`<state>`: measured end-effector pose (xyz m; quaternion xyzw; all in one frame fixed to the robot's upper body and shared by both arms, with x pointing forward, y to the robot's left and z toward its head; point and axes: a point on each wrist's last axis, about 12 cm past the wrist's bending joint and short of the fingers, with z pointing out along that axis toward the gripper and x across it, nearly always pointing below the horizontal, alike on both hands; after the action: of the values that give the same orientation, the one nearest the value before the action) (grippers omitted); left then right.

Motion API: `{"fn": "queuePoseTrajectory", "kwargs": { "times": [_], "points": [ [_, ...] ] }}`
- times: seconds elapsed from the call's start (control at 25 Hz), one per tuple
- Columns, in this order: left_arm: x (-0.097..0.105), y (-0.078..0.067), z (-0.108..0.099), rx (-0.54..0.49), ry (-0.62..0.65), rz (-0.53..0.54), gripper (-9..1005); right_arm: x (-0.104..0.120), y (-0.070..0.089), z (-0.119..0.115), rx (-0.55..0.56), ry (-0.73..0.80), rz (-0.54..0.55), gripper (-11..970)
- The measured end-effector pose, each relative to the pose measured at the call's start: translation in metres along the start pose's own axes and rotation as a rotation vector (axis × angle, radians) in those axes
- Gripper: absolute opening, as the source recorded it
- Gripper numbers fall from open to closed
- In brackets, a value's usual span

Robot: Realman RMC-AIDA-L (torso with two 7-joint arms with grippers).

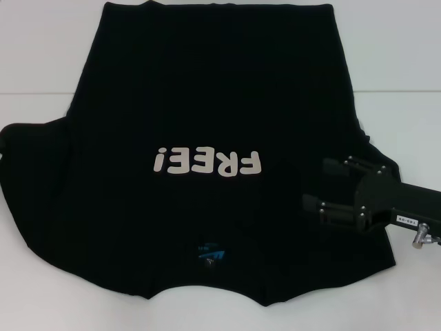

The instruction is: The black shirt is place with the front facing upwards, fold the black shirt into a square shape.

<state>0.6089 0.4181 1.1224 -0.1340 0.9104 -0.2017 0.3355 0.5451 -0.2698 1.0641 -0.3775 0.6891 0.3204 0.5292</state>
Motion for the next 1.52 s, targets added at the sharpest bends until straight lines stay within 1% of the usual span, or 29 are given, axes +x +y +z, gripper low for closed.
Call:
{"fn": "queuePoseTrajectory", "kwargs": {
  "times": [0.2,0.28,0.48,0.56,0.64,0.72,0.88,1.0,1.04,1.28,1.36,1.52],
  "points": [
    [0.011,0.014,-0.005,-0.007,-0.007,-0.054,2,0.0,0.0,0.0,-0.001,0.0,-0.001,885],
    [0.014,0.017,-0.006,-0.008,-0.008,-0.063,1,-0.001,0.0,0.001,-0.001,-0.001,-0.002,885],
    [0.017,0.017,-0.006,0.0,-0.002,-0.071,1,-0.001,0.0,0.001,-0.002,-0.001,-0.002,884],
    [0.017,0.015,-0.006,0.018,0.003,-0.075,1,-0.001,0.0,0.001,-0.002,-0.001,-0.001,884],
    [0.015,0.009,-0.005,0.056,0.004,-0.071,2,0.0,0.0,0.001,-0.004,0.0,0.001,884],
    [0.013,0.0,-0.006,0.113,-0.003,-0.05,2,0.0,0.001,0.001,-0.004,0.0,0.004,884],
    [0.01,-0.028,-0.009,0.261,-0.018,0.047,1,0.002,0.001,0.0,-0.003,0.001,0.007,885],
    [0.013,-0.049,-0.005,0.319,0.023,0.134,2,0.003,0.002,0.0,-0.004,0.003,0.009,885],
    [0.016,-0.055,-0.002,0.328,0.047,0.158,2,0.003,0.002,0.0,-0.004,0.003,0.011,885],
    [0.035,-0.076,0.016,0.343,0.133,0.285,1,0.004,0.003,-0.001,-0.006,0.004,0.012,884],
    [0.042,-0.081,0.023,0.346,0.14,0.295,1,0.004,0.003,-0.001,-0.007,0.005,0.012,884],
    [0.053,-0.088,0.032,0.358,0.16,0.278,1,0.004,0.003,0.0,-0.008,0.004,0.012,884]
  ]
}}
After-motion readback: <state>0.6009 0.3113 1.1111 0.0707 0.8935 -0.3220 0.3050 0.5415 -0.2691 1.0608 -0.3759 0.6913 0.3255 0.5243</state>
